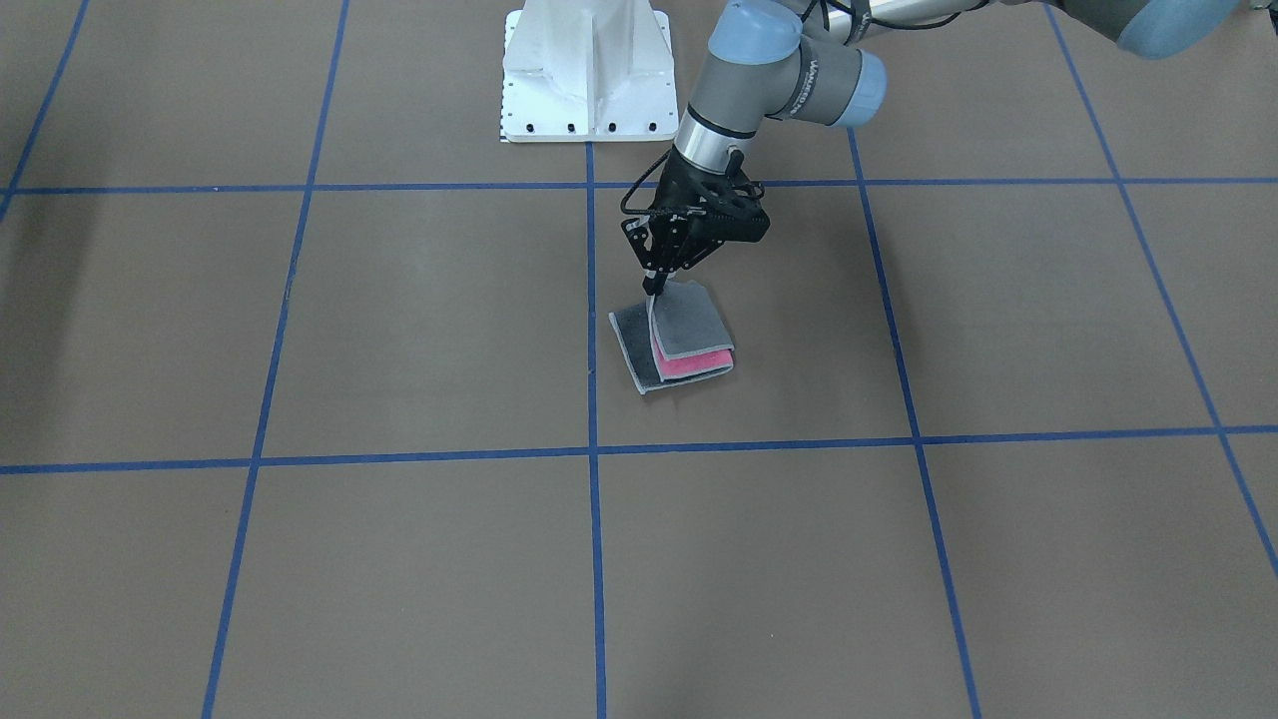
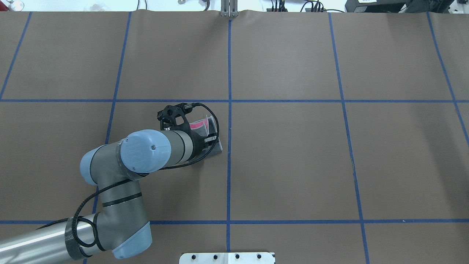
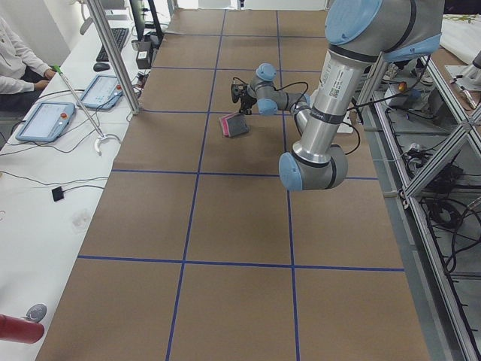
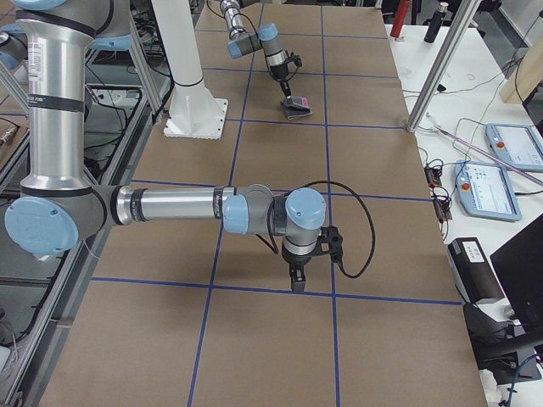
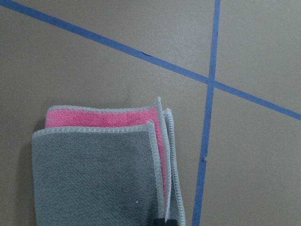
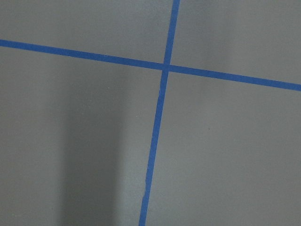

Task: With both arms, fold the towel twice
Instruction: 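Fold the held end over onto the strip's other end with the left gripper, then release the towel and raise the left gripper away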

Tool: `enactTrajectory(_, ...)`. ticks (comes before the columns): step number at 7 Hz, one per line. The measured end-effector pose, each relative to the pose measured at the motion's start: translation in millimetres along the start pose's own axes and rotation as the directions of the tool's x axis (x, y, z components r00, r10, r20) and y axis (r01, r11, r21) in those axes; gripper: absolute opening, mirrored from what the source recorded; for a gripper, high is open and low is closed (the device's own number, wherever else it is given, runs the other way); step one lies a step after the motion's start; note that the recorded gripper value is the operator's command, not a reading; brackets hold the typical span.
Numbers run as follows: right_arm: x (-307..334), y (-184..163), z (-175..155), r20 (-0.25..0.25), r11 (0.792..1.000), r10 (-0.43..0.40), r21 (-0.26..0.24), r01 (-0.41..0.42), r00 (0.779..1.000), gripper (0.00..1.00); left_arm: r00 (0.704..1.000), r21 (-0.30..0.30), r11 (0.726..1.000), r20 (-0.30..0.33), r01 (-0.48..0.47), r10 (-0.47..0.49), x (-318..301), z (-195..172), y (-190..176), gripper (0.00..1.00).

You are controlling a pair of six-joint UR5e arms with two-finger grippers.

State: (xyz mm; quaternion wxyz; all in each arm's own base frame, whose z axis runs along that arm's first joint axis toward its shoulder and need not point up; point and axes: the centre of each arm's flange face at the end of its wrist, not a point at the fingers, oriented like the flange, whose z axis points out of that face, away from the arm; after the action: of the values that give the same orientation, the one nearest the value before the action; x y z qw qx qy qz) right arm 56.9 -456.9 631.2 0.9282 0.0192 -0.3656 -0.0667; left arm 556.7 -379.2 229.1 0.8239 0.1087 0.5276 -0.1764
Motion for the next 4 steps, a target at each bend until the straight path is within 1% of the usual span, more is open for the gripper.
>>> enactTrajectory(1,-0.8,-0.6,-0.9,0.000,1.000,-0.001,0.002,0.001,1.000,1.00,1.000,0.001,1.000,0.005,0.000,0.000,1.0,3.7,0.0,0.00)
enactTrajectory(2,-1.1,-0.9,-1.3,0.000,1.000,-0.002,0.003,0.002,1.000,1.00,1.000,0.001,1.000,0.007,0.000,0.000,1.4,5.5,0.1,0.20)
enactTrajectory(4,-1.7,-1.7,-2.0,0.000,1.000,-0.002,0.005,0.002,1.000,1.00,1.000,0.001,1.000,0.005,-0.001,0.001,7.3,6.3,0.4,1.00)
